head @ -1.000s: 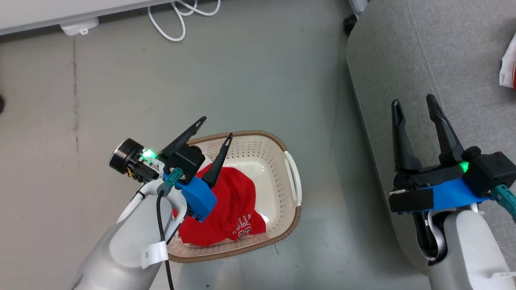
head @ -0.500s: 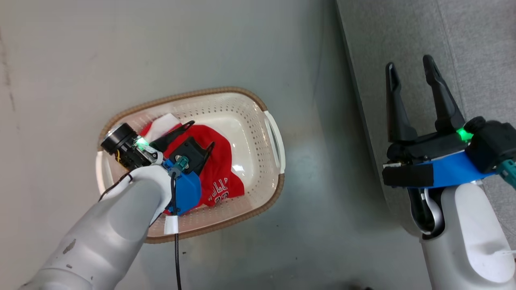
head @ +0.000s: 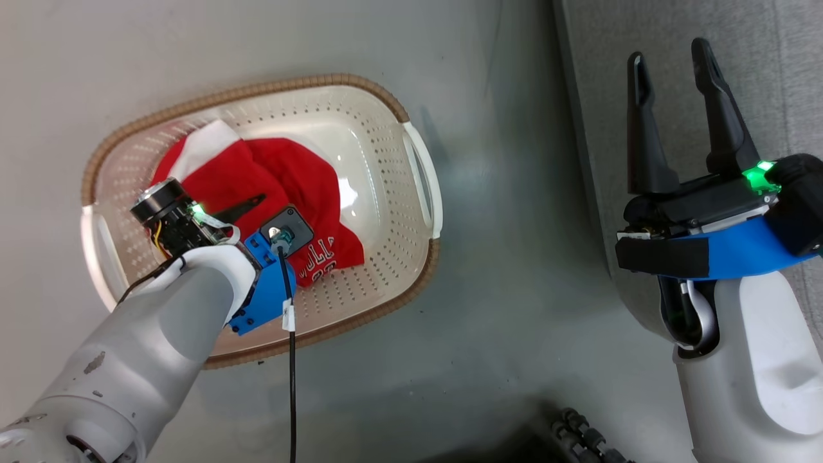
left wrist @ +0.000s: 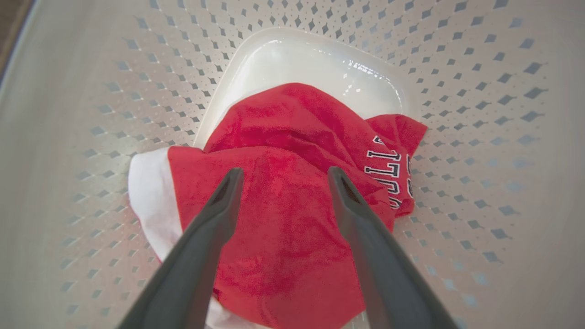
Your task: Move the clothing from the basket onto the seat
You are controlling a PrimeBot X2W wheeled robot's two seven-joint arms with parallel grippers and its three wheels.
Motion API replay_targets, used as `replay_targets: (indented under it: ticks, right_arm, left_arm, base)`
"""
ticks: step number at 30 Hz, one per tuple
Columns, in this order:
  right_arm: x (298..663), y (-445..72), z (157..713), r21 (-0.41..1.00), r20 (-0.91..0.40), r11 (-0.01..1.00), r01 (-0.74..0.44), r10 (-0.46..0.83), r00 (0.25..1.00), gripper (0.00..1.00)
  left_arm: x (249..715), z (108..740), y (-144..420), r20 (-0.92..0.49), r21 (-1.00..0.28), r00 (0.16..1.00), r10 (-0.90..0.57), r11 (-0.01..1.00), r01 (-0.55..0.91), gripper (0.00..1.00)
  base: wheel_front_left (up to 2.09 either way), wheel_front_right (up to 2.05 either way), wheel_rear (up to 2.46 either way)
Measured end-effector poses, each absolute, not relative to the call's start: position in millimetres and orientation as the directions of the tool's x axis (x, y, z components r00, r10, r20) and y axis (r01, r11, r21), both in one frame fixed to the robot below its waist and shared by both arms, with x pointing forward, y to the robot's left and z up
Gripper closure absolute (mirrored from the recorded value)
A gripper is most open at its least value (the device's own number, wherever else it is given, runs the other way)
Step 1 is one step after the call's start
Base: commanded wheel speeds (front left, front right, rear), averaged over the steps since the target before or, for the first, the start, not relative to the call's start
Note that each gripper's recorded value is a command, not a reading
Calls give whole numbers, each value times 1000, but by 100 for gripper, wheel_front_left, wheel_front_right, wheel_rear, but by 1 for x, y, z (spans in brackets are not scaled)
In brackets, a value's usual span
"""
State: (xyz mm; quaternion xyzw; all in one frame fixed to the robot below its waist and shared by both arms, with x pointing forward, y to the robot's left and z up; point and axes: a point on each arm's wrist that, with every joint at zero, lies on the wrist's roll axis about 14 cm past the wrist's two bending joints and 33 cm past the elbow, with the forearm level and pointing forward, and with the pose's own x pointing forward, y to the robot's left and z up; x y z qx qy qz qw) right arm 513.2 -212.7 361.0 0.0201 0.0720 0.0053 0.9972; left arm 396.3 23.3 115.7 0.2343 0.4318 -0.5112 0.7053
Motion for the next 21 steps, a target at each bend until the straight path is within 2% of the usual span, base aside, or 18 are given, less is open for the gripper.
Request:
replay_targets:
  ticks: [13,21]
  right_arm:
    - [523,-207,320,31,-185,999,-34,39,982,0]
    - [521,-211,301,15,-210,999,-29,31,977,0]
  left_arm:
    - [368,52,54,-930,-161,-43,-365,298,941,0]
    - [364,26,62,-942,-177,-76,-326,291,940,0]
  base:
    - [0,0,0]
    - [0,0,0]
